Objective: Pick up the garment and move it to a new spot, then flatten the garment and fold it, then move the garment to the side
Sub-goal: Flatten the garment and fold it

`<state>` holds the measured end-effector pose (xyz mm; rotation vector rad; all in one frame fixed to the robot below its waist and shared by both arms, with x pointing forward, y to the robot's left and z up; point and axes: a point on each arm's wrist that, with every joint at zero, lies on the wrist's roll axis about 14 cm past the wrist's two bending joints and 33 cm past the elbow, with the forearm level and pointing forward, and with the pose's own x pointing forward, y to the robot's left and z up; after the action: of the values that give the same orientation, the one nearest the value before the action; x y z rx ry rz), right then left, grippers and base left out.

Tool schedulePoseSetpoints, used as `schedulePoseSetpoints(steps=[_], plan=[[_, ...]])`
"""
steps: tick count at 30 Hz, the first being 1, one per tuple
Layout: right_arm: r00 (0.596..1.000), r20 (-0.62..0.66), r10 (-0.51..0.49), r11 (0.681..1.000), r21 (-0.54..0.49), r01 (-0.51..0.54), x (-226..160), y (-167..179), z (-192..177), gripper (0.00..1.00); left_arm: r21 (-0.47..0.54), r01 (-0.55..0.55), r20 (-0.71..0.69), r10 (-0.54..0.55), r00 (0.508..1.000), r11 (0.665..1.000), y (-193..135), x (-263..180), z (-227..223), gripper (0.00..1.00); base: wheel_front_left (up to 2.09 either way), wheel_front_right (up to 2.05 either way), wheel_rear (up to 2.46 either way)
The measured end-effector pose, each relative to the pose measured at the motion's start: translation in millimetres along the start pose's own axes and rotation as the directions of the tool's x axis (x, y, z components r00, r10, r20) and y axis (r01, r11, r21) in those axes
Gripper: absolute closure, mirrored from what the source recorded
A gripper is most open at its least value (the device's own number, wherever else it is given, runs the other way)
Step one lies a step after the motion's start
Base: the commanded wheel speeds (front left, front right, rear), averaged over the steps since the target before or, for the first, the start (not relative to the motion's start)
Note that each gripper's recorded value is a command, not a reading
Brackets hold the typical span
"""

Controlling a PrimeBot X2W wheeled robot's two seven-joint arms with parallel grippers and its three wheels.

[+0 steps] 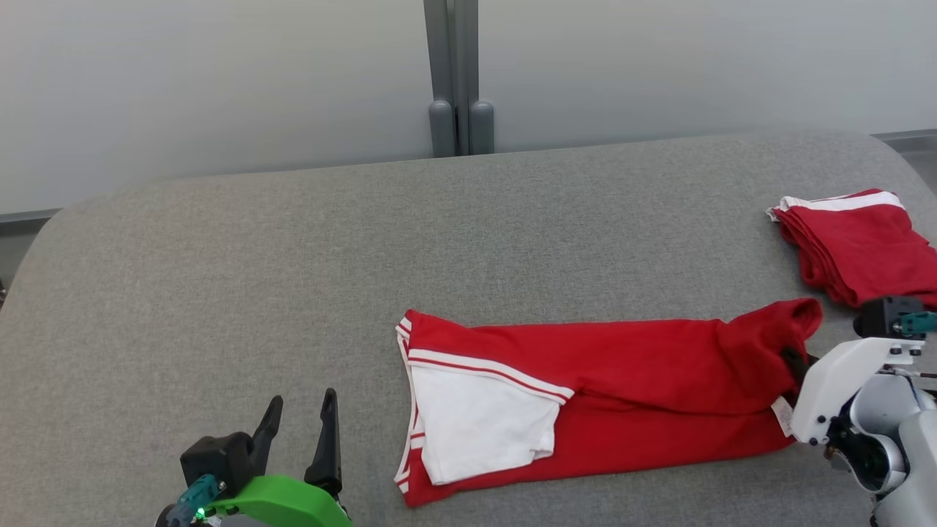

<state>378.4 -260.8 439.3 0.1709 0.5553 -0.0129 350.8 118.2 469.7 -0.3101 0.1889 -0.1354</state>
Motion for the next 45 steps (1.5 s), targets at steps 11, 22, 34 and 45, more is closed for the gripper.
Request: schedulePoseSetpoints(steps=[11,22,34,45], plan=[[0.909,0.029,0.417,0.907,0.058,-0.418,-12,155,17,1.0,-0.007,-0.041,0.006,0.041,0.999,0.999,13,-10,1,0.0,0.0,0.0,0.0],[0.79,0.005,0.613,0.782,0.144,-0.607,-6,256,3,1.0,-0.016,-0.117,0.026,0.117,0.993,0.993,37,-23,6,0.0,0.0,0.0,0.0],[0.708,-0.059,0.703,0.703,0.202,-0.681,8,317,-26,1.0,-0.04,-0.201,0.036,0.203,0.979,0.979,59,-43,4,0.0,0.0,0.0,0.0],[0.696,-0.018,0.718,0.682,0.215,-0.699,9,335,-24,0.0,-0.043,-0.208,0.038,0.209,0.977,0.977,60,-47,2,0.0,0.0,0.0,0.0]])
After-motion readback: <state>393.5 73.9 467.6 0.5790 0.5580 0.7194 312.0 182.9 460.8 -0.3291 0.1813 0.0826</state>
